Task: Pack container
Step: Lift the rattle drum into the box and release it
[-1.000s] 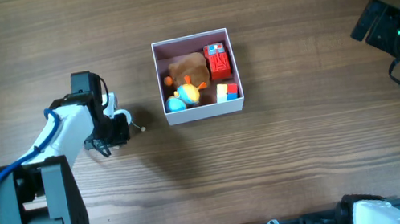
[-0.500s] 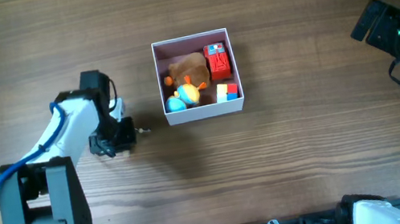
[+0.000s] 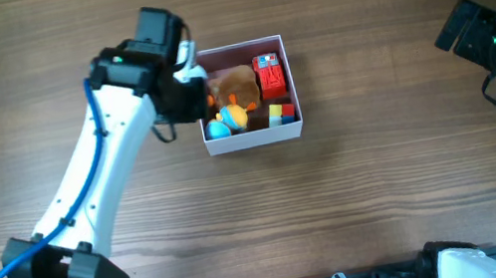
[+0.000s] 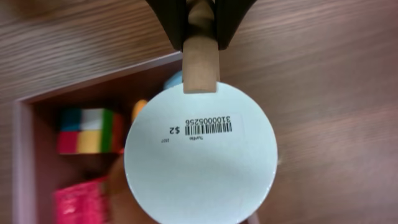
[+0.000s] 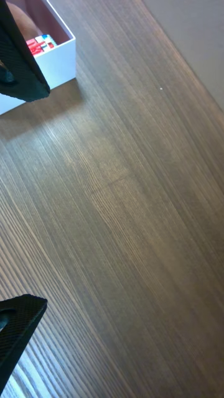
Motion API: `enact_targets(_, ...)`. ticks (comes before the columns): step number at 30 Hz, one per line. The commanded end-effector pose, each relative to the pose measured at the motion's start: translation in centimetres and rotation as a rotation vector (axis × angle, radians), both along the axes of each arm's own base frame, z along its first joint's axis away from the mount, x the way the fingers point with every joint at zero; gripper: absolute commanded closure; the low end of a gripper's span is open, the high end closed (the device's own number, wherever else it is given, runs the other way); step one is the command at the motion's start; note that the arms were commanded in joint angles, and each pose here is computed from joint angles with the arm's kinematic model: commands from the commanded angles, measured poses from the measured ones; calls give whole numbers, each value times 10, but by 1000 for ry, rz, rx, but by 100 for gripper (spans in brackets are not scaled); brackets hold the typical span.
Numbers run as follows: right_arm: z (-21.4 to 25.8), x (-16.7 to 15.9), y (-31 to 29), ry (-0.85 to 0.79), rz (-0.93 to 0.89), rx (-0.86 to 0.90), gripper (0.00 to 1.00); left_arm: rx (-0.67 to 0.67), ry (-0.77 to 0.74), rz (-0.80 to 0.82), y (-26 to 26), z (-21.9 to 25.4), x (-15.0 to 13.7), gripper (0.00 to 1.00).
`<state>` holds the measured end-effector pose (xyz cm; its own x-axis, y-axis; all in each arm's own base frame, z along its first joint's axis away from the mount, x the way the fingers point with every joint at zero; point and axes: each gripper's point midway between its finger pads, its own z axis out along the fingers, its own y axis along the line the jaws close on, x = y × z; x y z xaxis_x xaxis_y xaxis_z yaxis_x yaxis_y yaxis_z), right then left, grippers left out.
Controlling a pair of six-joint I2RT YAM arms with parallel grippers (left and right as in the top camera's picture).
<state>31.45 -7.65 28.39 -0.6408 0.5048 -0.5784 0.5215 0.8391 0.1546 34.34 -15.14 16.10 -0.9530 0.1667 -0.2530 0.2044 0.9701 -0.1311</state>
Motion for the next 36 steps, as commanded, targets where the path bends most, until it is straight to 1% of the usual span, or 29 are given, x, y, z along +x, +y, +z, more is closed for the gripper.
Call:
enact_targets(1,1,3,1,0,18,-3,0,-58,-67,-79,-41,12,0,96)
enact_targets(2,1,3,1,0,18,-3,0,-76,-101,-113,-58,14,2,96)
enact_targets(4,1,3,1,0,18,-3,0,-84,-131,-115,-71,15,6,96)
enact_targets(8,1,3,1,0,18,-3,0,-43,-160,-123,-86,3,11,96)
enact_targets(18,1,3,1,0,18,-3,0,23,-37,-120,-97,-66,16,96)
enact_targets(23,1,3,1,0,18,-4,0,29,35,-126,-100,-90,11,96)
enact_targets(27,1,3,1,0,18,-3,0,21,69,-140,-104,-96,3,96)
enact_targets(29,1,3,1,0,18,-3,0,25,78,-140,-104,-96,0,93)
enact_targets(31,1,3,1,0,18,-3,0,31,102,-112,-101,-97,-4,93)
enact_targets(32,1,3,1,0,18,-3,0,35,119,-94,-99,-97,-8,96)
enact_targets(36,1,3,1,0,18,-3,0,49,145,-95,-96,-94,-17,96)
